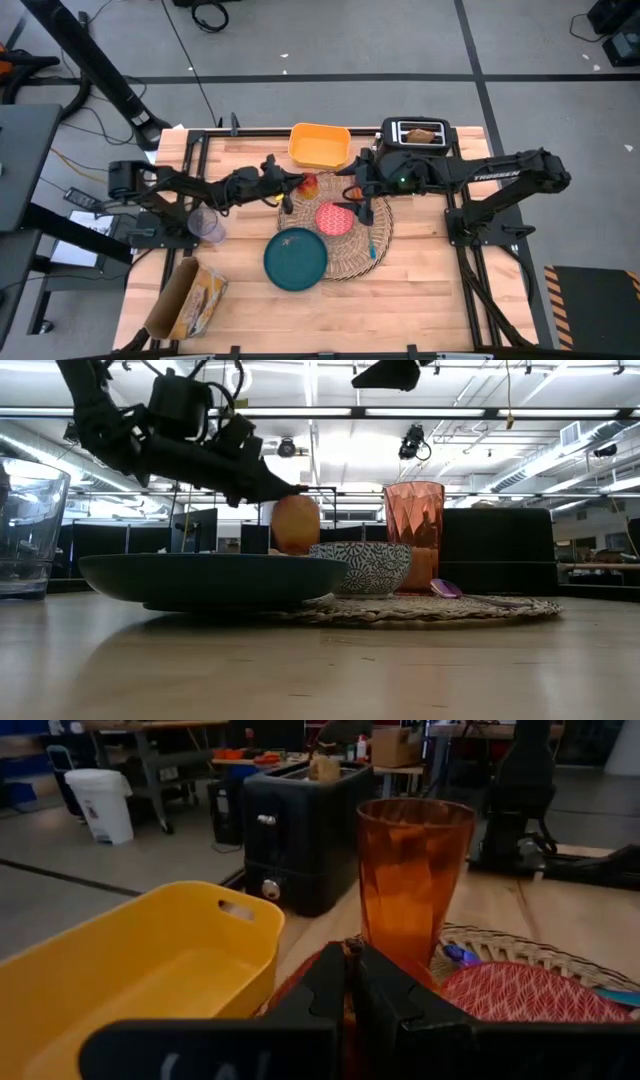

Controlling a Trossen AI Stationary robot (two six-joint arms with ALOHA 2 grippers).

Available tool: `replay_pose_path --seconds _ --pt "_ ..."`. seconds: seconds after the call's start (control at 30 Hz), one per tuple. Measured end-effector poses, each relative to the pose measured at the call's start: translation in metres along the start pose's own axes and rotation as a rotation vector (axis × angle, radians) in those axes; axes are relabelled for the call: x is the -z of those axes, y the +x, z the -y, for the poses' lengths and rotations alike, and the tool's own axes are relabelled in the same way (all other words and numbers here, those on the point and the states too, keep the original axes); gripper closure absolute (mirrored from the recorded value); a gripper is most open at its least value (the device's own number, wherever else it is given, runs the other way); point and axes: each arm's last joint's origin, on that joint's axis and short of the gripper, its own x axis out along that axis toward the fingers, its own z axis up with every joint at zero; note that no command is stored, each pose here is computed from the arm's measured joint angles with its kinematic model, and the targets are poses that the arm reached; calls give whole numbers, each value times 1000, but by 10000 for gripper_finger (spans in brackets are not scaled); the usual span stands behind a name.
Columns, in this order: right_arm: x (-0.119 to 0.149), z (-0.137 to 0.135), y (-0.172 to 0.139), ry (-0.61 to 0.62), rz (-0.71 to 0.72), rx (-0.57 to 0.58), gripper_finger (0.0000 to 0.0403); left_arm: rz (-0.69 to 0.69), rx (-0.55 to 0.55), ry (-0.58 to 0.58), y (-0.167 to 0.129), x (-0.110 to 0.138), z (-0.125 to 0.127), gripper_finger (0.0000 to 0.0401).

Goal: Arrange a breakfast setting
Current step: Put the apple on the brown table mat to the top left of the red bowl

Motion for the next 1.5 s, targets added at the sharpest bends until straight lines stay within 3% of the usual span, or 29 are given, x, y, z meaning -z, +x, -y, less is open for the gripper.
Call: replay_pose_path --seconds 0.57,1.13,1.5 --pt "-1 -12 -18 18 -16 -12 25 -85 -25 -29 17 45 1 381" --pt "6 -12 -18 30 -84 -8 25 -84 -64 -57 18 43 -11 291" --pt "7 -9 -19 23 -97 -1 25 -58 38 -73 16 34 -9 216"
